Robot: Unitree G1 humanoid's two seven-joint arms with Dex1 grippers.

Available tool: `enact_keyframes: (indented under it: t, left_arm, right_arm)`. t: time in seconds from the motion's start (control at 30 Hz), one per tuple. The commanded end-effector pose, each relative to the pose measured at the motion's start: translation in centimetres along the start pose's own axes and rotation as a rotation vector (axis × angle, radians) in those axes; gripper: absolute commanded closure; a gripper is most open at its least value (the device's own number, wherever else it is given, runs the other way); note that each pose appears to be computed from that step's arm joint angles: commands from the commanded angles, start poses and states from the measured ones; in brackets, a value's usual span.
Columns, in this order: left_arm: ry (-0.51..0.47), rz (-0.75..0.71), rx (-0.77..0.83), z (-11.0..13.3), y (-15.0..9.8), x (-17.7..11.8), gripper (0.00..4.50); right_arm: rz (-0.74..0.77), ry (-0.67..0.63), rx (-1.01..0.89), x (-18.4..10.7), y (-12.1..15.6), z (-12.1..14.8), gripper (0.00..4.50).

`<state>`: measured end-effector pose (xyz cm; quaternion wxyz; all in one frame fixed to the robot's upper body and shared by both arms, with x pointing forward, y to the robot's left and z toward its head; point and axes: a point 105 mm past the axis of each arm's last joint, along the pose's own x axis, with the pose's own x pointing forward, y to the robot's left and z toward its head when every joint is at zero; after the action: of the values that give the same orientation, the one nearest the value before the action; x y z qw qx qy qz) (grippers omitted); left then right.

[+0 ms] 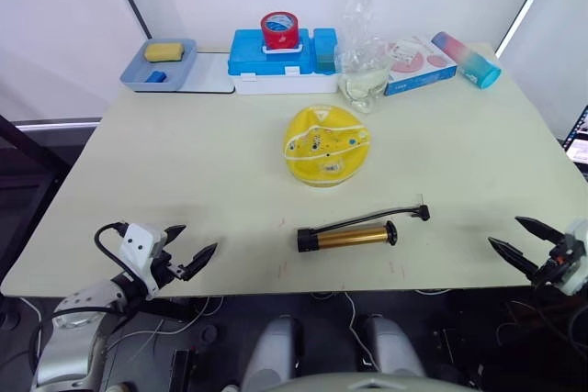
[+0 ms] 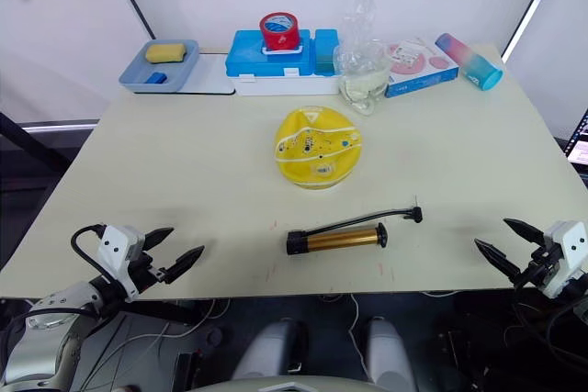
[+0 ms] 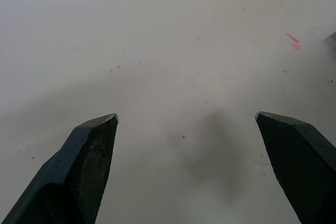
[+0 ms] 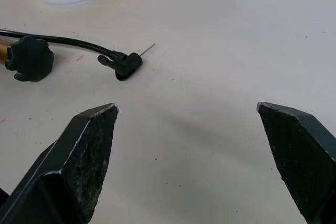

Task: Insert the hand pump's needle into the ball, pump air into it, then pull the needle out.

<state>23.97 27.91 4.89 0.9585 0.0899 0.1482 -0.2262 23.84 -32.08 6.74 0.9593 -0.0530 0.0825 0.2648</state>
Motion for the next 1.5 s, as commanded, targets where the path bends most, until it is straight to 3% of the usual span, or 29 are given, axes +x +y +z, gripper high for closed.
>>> enact_keyframes:
  t: [0.03,0.4,0.73,1.1,1.5]
  left_arm:
    - [-0.023,-0.013,0.044,1.0,0.1,-0.1,0.00]
    - [-0.039,-0.038,0.060,1.3,0.6,-0.1,0.00]
    - [-0.079,-0.135,0.162,4.6,-0.1,1.4,0.00]
    - [-0.094,-0.440,0.300,10.1,-5.6,4.8,0.00]
    - [-0.140,-0.714,0.382,15.3,-11.4,8.1,0.00]
  right_arm:
    - [-0.016,-0.043,-0.043,-0.4,-0.6,1.1,0.05]
    - [-0.002,-0.073,-0.070,0.1,-0.1,2.3,0.05]
    - [0.063,-0.094,-0.071,0.6,2.2,4.2,0.05]
    - [0.206,-0.113,-0.092,0.1,5.8,5.9,0.05]
    - [0.257,-0.144,-0.098,-0.6,7.1,6.0,0.05]
